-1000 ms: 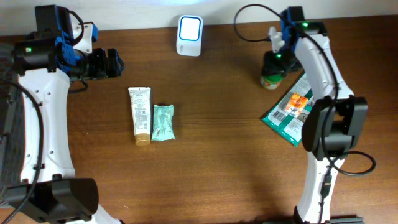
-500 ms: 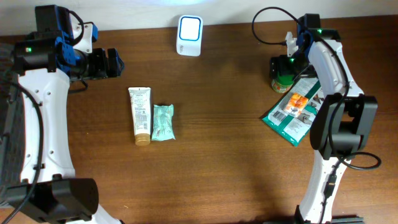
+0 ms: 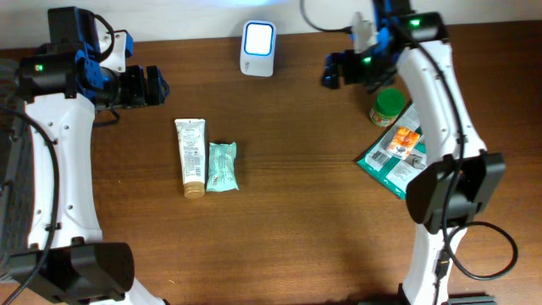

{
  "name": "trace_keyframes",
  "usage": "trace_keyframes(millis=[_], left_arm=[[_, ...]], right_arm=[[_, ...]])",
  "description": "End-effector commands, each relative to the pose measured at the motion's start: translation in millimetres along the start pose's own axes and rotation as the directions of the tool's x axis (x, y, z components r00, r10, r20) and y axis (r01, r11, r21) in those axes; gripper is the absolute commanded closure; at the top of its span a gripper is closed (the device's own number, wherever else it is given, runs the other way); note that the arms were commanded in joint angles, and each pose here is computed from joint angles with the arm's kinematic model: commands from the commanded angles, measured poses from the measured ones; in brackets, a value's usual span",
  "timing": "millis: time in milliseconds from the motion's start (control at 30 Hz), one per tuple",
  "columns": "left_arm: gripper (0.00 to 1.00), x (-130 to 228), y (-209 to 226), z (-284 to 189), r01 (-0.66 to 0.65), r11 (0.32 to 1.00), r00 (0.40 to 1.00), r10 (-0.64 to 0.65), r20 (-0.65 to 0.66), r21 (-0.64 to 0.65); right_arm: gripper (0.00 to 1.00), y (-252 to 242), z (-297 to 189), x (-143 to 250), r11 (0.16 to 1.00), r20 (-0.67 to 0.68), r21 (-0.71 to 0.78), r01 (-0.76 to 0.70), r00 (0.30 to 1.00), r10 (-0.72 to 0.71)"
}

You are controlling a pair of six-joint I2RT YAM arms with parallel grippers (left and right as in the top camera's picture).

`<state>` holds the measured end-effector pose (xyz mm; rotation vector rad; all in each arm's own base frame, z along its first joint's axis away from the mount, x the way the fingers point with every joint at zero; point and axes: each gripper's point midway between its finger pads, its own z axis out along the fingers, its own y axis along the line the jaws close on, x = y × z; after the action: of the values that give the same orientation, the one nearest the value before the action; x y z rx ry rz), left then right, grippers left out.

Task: Scan the item barcode
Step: 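Move the right gripper to the light-green pouch and grasp it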

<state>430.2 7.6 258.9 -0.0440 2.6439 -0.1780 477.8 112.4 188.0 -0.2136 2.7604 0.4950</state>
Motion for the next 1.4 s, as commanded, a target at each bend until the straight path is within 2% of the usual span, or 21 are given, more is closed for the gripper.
trace_keyframes(millis=[0,67,133,233,400,667,1033,1367], left_arm=[[0.01,-5,1,-6,-0.012,1.000,1.000,0.013,0.021,-0.002],[0.01,-5,1,-6,-0.012,1.000,1.000,0.013,0.021,-0.002],[0.01,-5,1,-6,-0.012,1.000,1.000,0.013,0.021,-0.002],[0.01,-5,1,-6,-0.012,1.000,1.000,0.013,0.021,-0.002],[0.01,-5,1,-6,-0.012,1.000,1.000,0.013,0.021,-0.002],[0.01,-5,1,-6,-0.012,1.000,1.000,0.013,0.021,-0.002],[0.01,-5,1,-6,-0.012,1.000,1.000,0.013,0.021,-0.002],[0.01,-5,1,-6,-0.012,1.000,1.000,0.013,0.021,-0.002]], right_arm=[[0.02,52,8,2,0.991,-0.006,-0.123,0.052,0.999,-0.053],[0.03,76,23,8,0.985,-0.028,-0.143,0.096,0.994,-0.102],[0.17,93,38,15,0.980,-0.057,-0.159,0.123,0.989,-0.133],[0.24,116,67,27,0.982,-0.119,-0.178,0.060,0.990,-0.082],[0.26,160,112,50,0.957,-0.207,-0.288,0.041,0.973,-0.104],[0.26,195,161,75,0.952,-0.274,-0.306,0.001,0.958,-0.088],[0.31,198,210,104,0.957,-0.356,-0.288,-0.042,0.932,-0.066],[0.36,197,230,119,0.956,-0.359,-0.293,-0.029,0.930,-0.081]])
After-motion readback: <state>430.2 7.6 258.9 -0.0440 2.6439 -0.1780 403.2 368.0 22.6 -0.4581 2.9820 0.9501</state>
